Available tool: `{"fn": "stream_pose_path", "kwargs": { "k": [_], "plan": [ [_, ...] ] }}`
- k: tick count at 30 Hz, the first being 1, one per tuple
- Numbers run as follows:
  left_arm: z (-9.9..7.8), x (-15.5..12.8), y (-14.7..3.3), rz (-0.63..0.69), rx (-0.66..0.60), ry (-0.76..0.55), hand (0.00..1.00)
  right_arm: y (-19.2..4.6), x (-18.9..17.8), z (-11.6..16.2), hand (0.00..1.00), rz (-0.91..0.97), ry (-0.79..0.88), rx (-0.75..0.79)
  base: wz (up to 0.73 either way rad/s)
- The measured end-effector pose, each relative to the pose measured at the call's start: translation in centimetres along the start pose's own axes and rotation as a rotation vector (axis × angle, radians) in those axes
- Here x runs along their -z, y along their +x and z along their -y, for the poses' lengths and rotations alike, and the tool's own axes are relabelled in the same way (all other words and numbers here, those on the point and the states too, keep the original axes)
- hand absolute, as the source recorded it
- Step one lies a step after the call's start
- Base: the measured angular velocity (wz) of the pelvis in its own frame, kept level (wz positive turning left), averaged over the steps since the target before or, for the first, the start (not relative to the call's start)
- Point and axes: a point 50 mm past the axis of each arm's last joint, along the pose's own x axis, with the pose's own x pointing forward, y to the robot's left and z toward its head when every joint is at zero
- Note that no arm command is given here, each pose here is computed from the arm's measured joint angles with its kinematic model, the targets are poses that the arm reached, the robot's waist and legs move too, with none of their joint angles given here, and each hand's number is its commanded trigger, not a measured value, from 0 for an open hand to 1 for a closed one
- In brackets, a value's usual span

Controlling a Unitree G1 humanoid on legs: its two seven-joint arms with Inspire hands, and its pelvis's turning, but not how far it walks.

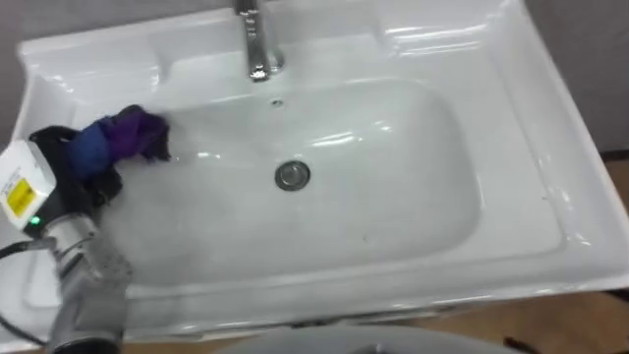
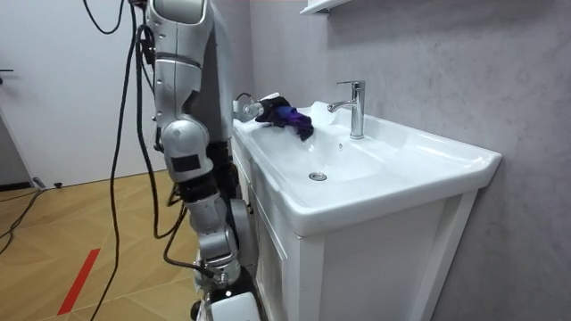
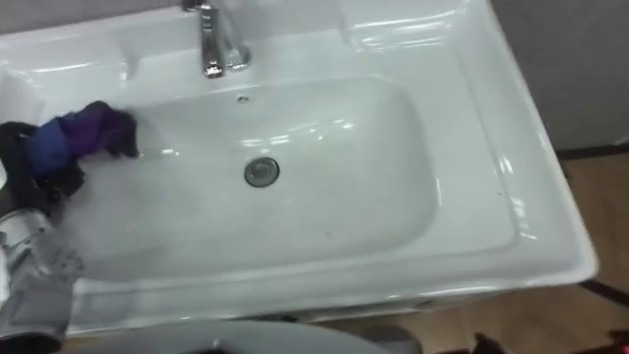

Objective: Wipe basin

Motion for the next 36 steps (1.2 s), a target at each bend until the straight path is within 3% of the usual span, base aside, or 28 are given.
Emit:
{"fn": "stream_pose_path", "kwargs": {
  "k": [5, 25, 26, 27, 28, 36],
  "plan": [
    [0.8, 0.4, -0.2, -0.016, 0.030, 0.011, 1.00, 0.1, -1.5, 0.1, 0.00, 0.038, -0.005, 0.015, -0.07],
    [1.1, 2.0, -1.2, -0.082, 0.065, 0.051, 1.00, 0.0, 0.2, 0.2, 0.00, -0.042, -0.087, 0.021, 0.00],
    [1.1, 2.0, -1.3, -0.084, 0.067, 0.053, 0.51, 0.0, 0.2, 0.3, 0.00, -0.045, -0.096, 0.022, 0.00],
    [1.2, 2.1, -1.3, -0.086, 0.068, 0.053, 0.29, 0.0, 0.3, 0.3, 0.00, -0.046, -0.103, 0.023, 0.00],
    [1.2, 2.1, -1.3, -0.086, 0.068, 0.053, 0.00, 0.0, 0.3, 0.3, 0.00, -0.049, -0.118, 0.024, 0.00],
    [1.4, 2.3, -1.4, -0.101, 0.082, 0.049, 0.00, 0.0, 0.5, 0.3, 0.00, -0.068, -0.135, 0.026, 0.00]
  ]
}}
